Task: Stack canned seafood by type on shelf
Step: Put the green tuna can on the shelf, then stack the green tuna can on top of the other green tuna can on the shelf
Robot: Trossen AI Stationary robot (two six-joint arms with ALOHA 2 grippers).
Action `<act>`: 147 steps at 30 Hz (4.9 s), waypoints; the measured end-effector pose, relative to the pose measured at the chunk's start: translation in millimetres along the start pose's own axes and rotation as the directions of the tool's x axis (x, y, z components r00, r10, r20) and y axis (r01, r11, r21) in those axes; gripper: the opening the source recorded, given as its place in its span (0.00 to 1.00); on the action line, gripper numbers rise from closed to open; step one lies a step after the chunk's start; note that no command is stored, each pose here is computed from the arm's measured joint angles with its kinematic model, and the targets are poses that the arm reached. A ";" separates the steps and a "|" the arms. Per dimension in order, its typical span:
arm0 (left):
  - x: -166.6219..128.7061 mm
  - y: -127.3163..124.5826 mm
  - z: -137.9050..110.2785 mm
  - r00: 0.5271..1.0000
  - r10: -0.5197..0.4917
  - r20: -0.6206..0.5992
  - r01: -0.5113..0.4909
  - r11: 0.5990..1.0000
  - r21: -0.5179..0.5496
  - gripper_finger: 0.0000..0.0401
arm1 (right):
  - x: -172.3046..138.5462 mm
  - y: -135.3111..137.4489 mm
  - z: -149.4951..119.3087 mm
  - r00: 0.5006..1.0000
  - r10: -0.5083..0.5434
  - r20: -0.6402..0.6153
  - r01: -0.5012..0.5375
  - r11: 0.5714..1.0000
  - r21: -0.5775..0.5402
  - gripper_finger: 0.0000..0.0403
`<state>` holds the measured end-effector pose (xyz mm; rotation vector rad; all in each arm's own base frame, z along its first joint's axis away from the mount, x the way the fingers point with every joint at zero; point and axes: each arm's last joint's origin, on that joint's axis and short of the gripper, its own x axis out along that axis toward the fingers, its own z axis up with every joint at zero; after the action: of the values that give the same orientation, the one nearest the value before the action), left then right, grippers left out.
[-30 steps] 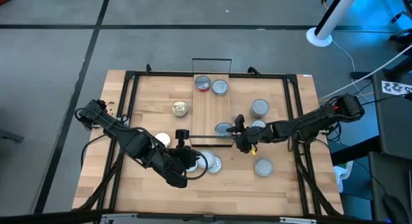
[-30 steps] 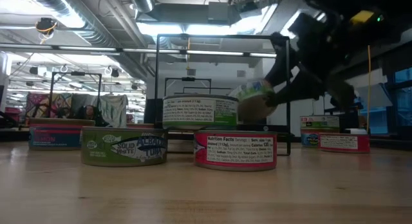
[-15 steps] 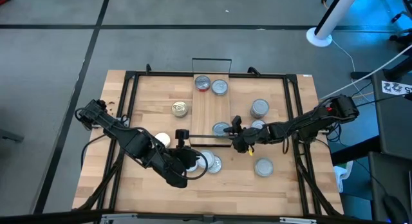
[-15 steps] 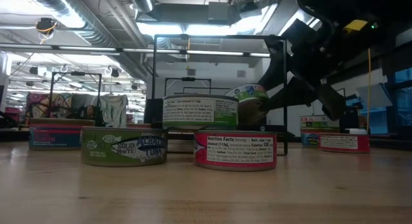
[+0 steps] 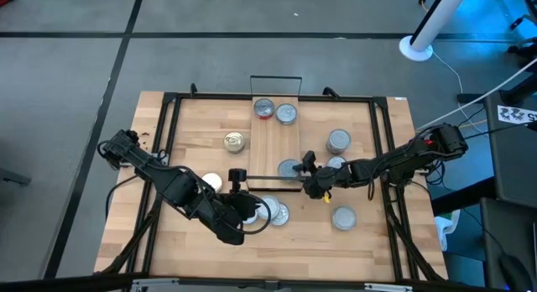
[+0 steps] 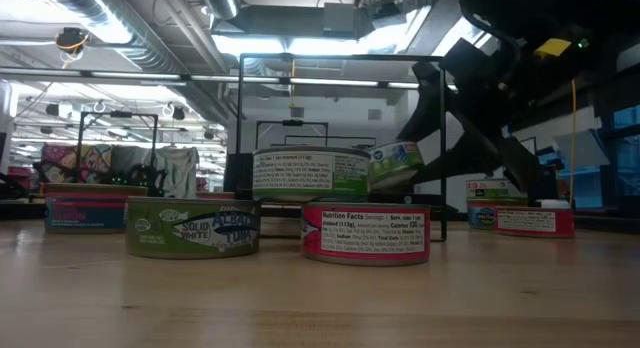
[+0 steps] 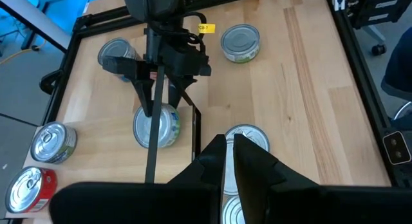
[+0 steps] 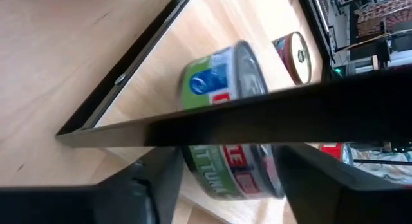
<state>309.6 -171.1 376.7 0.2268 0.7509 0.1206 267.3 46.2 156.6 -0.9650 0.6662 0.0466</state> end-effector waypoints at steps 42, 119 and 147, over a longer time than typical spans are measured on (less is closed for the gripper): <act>13.5 -9.2 0.5 1.000 0.001 -0.005 -0.001 0.999 -0.046 0.07 | -29.8 -14.5 -13.8 0.965 -0.121 -0.233 0.116 0.993 -0.034 0.71; 169.8 -78.1 -90.2 0.891 0.167 -0.422 -0.030 0.949 0.313 0.21 | -28.4 67.6 67.4 0.922 0.053 0.384 -0.140 0.969 0.203 0.71; 168.7 -82.6 -74.1 0.930 0.106 -0.352 -0.007 0.962 0.273 0.00 | -25.5 57.1 72.6 0.912 0.011 0.409 -0.056 0.993 0.100 0.71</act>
<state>383.3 -207.2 192.2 0.4940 1.1333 0.1177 265.1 141.9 156.1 -0.8039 0.2937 0.2347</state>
